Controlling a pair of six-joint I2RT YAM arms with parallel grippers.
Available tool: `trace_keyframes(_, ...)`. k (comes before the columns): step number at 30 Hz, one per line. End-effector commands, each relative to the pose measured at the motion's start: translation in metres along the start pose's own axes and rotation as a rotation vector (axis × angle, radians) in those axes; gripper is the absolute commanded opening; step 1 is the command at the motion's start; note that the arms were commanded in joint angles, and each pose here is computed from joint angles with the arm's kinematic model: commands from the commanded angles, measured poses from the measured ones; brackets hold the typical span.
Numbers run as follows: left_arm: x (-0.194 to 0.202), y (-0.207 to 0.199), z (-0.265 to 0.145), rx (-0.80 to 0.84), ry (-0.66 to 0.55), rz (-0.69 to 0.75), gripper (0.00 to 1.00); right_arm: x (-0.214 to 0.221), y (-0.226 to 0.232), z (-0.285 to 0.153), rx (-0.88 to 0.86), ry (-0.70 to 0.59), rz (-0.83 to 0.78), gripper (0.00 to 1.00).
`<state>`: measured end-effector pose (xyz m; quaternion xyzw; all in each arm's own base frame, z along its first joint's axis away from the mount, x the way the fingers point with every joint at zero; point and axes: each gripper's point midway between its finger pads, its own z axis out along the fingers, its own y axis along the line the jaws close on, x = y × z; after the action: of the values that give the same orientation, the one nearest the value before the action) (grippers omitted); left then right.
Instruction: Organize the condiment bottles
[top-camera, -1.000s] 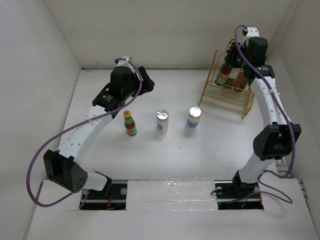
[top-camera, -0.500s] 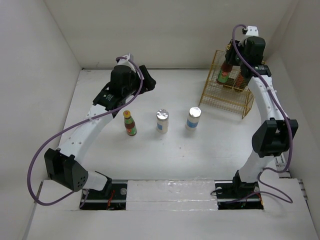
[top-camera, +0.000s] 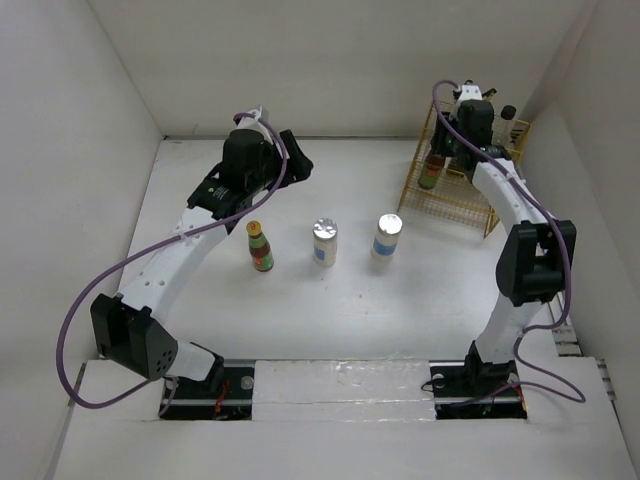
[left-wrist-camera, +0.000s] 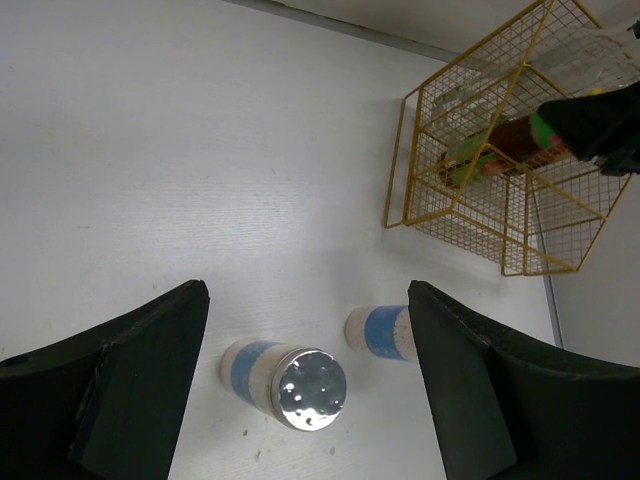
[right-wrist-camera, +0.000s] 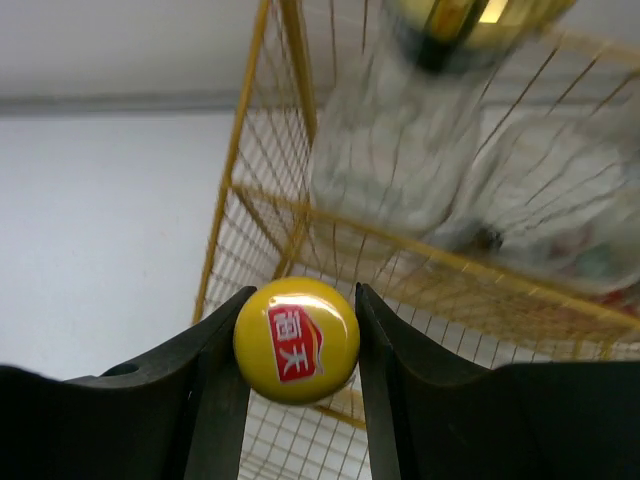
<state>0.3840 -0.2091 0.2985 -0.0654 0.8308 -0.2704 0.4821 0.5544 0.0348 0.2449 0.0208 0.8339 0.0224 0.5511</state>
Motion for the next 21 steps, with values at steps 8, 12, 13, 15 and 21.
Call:
trace_keyframes(8,-0.014,-0.017,-0.002,0.051,-0.024,0.004,0.77,-0.022,0.003,-0.008,-0.014,-0.123,-0.004,0.43)
trace_keyframes(12,-0.018,-0.018,-0.003,0.049,-0.037,0.004,0.77,-0.038,0.008,-0.018,-0.038,-0.145,0.005,0.74)
trace_keyframes(13,-0.02,-0.019,-0.005,0.05,-0.039,0.004,0.77,-0.041,0.012,-0.021,-0.06,-0.145,0.003,0.77)
trace_keyframes(15,-0.027,-0.021,-0.004,0.047,-0.053,0.003,0.77,-0.057,0.016,-0.031,-0.073,-0.16,0.014,0.86)
trace_keyframes(21,-0.061,-0.035,-0.016,0.084,-0.113,-0.005,0.76,-0.1,0.041,-0.073,-0.117,-0.246,0.014,1.0)
